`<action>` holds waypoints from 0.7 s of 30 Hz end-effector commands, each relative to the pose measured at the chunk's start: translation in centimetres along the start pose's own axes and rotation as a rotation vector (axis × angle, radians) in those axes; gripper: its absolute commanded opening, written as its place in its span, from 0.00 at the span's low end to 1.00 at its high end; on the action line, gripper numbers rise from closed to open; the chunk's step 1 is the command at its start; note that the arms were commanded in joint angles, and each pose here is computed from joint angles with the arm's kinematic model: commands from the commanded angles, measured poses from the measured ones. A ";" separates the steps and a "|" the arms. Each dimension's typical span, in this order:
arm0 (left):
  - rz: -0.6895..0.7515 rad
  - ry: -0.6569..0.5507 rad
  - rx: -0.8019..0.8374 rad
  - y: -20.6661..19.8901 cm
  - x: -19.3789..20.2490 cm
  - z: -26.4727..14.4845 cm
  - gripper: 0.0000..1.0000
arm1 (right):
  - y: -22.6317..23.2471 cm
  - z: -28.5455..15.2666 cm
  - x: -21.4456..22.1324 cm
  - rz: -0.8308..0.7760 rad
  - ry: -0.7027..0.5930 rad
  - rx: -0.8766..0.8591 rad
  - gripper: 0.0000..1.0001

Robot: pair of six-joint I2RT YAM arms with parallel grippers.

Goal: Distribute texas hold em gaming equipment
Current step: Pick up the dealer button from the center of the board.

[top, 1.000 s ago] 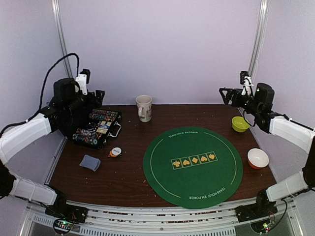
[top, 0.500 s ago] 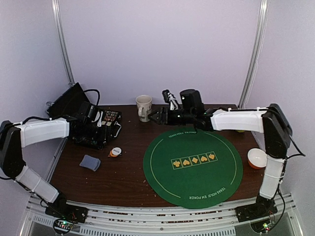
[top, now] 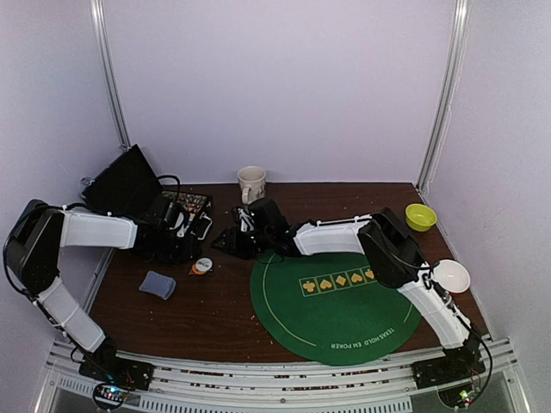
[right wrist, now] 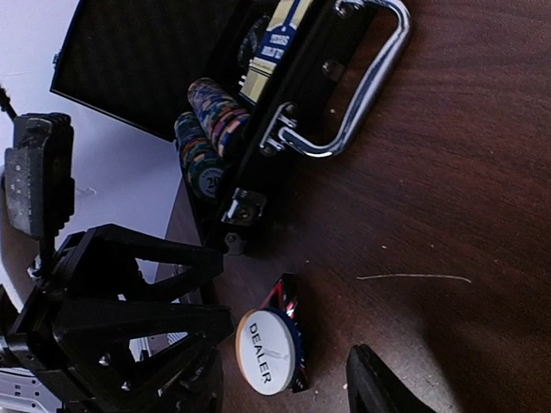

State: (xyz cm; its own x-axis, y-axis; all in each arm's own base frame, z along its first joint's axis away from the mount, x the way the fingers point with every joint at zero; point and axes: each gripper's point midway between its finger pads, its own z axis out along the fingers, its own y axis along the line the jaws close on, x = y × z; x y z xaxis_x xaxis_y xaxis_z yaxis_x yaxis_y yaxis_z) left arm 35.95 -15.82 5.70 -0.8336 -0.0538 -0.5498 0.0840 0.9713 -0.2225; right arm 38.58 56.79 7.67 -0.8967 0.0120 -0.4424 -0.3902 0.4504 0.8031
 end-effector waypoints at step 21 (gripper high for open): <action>-0.033 0.007 0.071 -0.6 1.9 1.8 0.46 | -1.8 4.1 4.9 0.187 0.179 -0.096 0.32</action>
State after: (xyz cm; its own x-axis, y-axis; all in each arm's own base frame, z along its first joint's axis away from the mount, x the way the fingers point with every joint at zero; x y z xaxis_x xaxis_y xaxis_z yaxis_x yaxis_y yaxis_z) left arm 35.23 -16.31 3.43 -0.8472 -0.0701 -0.5266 0.0854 0.9604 -0.2653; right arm 36.89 59.08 4.12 -0.9675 -0.0376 -0.2501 -0.2467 0.3592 0.9001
